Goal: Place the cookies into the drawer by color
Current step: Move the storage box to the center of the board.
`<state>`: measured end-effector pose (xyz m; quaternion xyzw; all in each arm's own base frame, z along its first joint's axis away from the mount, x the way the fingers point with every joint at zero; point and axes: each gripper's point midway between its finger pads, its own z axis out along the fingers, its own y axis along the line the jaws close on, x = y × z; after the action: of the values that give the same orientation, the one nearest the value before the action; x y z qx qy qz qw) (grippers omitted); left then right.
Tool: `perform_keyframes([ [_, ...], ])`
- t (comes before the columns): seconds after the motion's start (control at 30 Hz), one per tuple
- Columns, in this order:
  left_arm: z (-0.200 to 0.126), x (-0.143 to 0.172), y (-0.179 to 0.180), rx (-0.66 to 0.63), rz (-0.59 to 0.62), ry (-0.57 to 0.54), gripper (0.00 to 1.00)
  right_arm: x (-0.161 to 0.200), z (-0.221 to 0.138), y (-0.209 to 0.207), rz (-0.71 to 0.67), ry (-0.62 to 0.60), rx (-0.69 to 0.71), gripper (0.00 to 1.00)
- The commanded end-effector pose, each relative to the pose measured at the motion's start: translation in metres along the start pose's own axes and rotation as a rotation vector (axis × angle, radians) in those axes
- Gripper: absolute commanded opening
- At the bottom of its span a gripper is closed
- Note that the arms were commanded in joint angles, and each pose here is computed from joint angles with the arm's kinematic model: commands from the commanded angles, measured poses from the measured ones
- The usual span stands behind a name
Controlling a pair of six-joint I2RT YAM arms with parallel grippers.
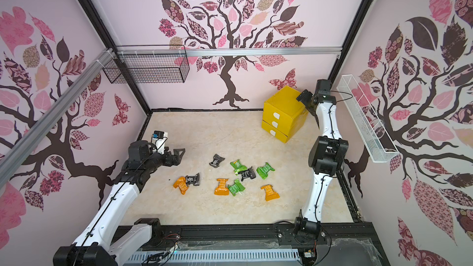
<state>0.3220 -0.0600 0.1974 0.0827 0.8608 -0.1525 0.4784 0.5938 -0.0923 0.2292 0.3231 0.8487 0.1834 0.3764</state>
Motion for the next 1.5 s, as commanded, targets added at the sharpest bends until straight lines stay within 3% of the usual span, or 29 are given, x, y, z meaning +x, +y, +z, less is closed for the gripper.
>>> perform_keyframes([
  [0.0, 0.002, 0.003, -0.003, 0.016, 0.013, 0.0, 0.97, 0.022, 0.025, 0.011, -0.001, 0.088, -0.091, 0.91],
  [0.67, 0.002, 0.004, -0.008, 0.033, 0.027, -0.001, 0.97, 0.143, 0.053, 0.088, -0.248, 0.334, -0.308, 0.71],
  [0.87, -0.002, -0.006, -0.036, 0.132, 0.134, 0.009, 0.97, 0.187, 0.056, 0.114, -0.334, 0.395, -0.351, 0.7],
  [1.03, 0.0, -0.027, -0.066, 0.254, 0.297, -0.04, 0.97, 0.233, 0.051, 0.144, -0.425, 0.454, -0.411, 0.7],
  [1.2, 0.03, -0.064, -0.076, 0.34, 0.343, -0.078, 0.97, 0.247, 0.043, 0.158, -0.461, 0.468, -0.426, 0.7],
  [1.47, 0.1, -0.127, -0.08, 0.431, 0.351, -0.106, 0.97, 0.22, 0.021, 0.172, -0.452, 0.385, -0.408, 0.79],
])
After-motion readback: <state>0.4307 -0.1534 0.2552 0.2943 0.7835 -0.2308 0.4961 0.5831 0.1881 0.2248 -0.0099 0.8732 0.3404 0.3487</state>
